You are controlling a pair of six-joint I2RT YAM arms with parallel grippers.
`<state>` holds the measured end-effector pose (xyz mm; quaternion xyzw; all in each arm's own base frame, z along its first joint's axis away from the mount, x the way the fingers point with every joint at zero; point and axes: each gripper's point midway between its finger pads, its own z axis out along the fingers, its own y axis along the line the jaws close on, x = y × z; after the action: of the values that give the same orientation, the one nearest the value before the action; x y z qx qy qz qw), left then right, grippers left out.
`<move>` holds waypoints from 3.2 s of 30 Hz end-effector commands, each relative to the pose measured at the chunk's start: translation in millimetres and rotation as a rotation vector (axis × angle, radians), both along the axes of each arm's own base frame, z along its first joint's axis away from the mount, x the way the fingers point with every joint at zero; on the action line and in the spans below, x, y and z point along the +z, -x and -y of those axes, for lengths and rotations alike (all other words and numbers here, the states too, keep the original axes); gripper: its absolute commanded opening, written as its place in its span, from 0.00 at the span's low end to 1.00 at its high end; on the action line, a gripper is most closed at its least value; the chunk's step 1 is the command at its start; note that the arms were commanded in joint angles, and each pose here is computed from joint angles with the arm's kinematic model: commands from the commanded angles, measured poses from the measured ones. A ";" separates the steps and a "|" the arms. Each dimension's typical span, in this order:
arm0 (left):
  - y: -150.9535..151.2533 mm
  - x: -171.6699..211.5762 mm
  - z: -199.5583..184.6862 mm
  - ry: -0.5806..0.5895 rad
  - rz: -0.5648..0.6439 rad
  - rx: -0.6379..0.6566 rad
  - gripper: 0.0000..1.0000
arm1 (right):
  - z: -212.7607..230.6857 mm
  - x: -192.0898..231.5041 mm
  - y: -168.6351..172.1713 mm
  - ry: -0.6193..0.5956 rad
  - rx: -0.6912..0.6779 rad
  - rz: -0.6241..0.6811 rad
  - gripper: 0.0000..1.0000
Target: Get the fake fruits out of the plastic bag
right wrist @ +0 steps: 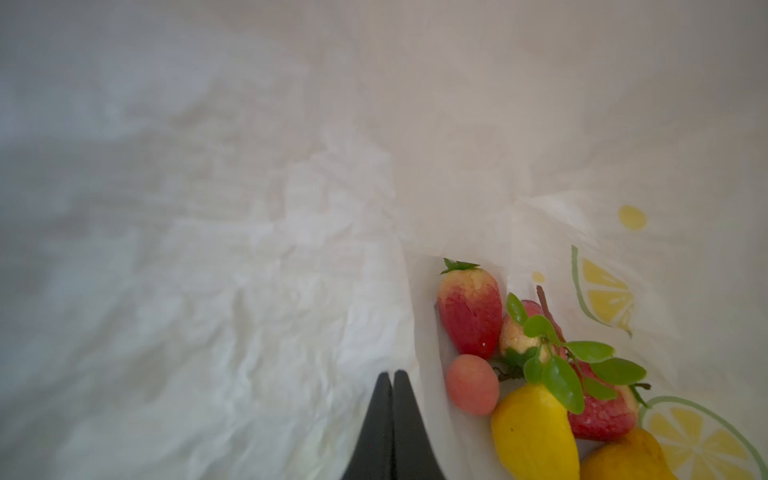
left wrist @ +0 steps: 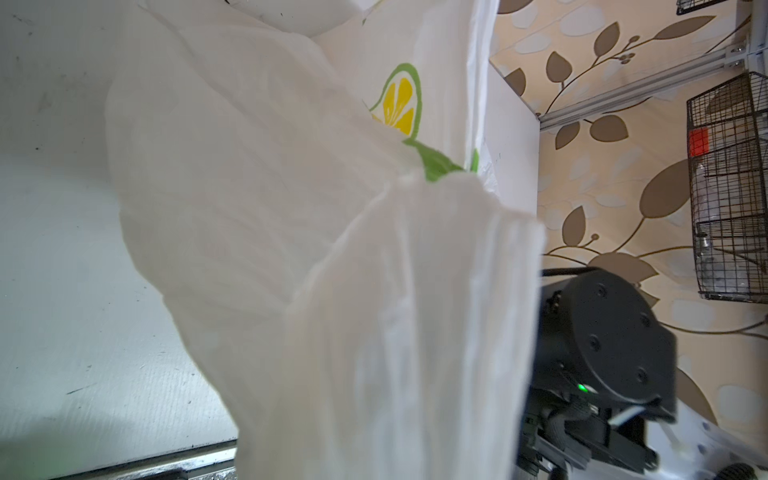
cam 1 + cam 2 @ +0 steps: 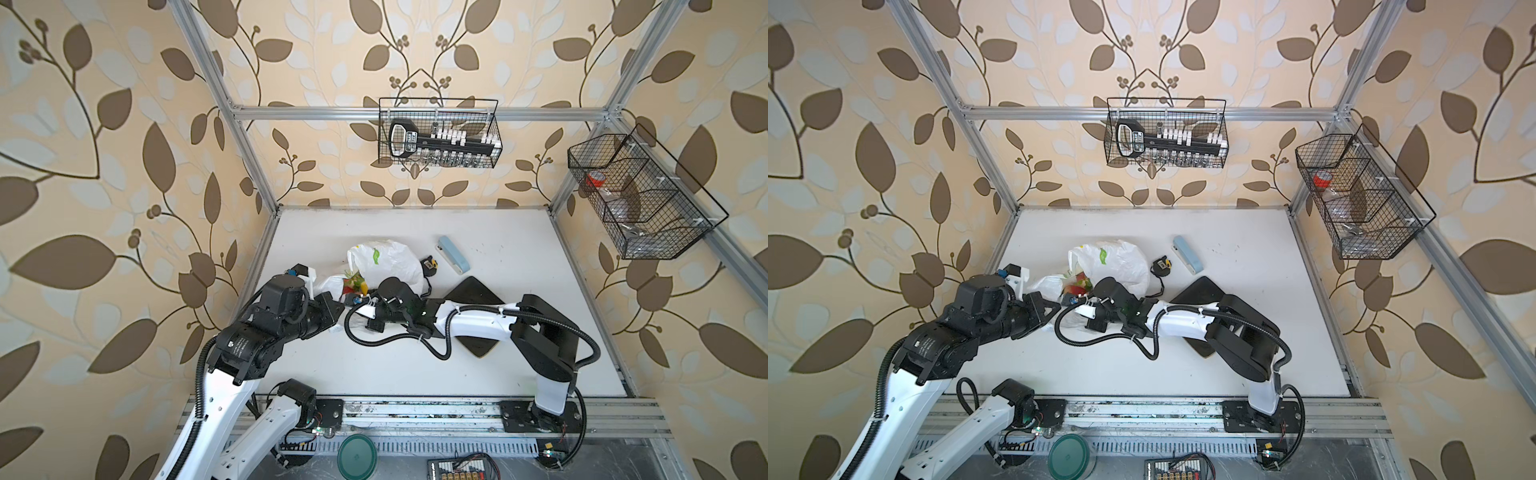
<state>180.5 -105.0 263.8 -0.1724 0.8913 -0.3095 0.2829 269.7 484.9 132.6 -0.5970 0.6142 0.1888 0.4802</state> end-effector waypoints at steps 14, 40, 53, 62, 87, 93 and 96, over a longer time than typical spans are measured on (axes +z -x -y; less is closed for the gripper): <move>51.5 -41.1 -20.4 -0.160 -0.144 -0.091 0.00 | 46.8 -26.0 -71.3 -0.056 -0.608 -0.406 0.47; 67.9 -86.5 -0.6 -0.074 -0.304 -0.171 0.00 | -2.0 -87.0 -77.0 -0.234 -0.796 -0.819 0.59; 70.9 -83.1 6.3 -0.041 -0.292 -0.210 0.00 | -15.2 -103.3 -108.2 -0.304 -0.919 -0.768 0.54; 66.2 -79.6 -0.3 -0.067 -0.267 -0.172 0.00 | -17.7 -107.8 -109.5 -0.295 -0.913 -0.760 0.41; 3.8 -45.8 -38.3 -0.108 -0.072 0.216 0.00 | 30.9 44.1 42.4 -0.115 0.014 -0.414 0.33; -0.1 -50.1 -35.0 -0.106 -0.084 0.208 0.00 | 51.3 95.4 71.3 -0.150 0.114 -0.383 0.33; -1.1 -52.4 -33.9 -0.105 -0.089 0.205 0.00 | 69.6 116.0 81.8 -0.197 0.085 -0.410 0.34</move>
<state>174.7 -70.2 201.1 -0.2609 0.9030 -0.2179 0.2628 209.1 430.3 243.3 -0.5126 0.6571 0.3698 0.4108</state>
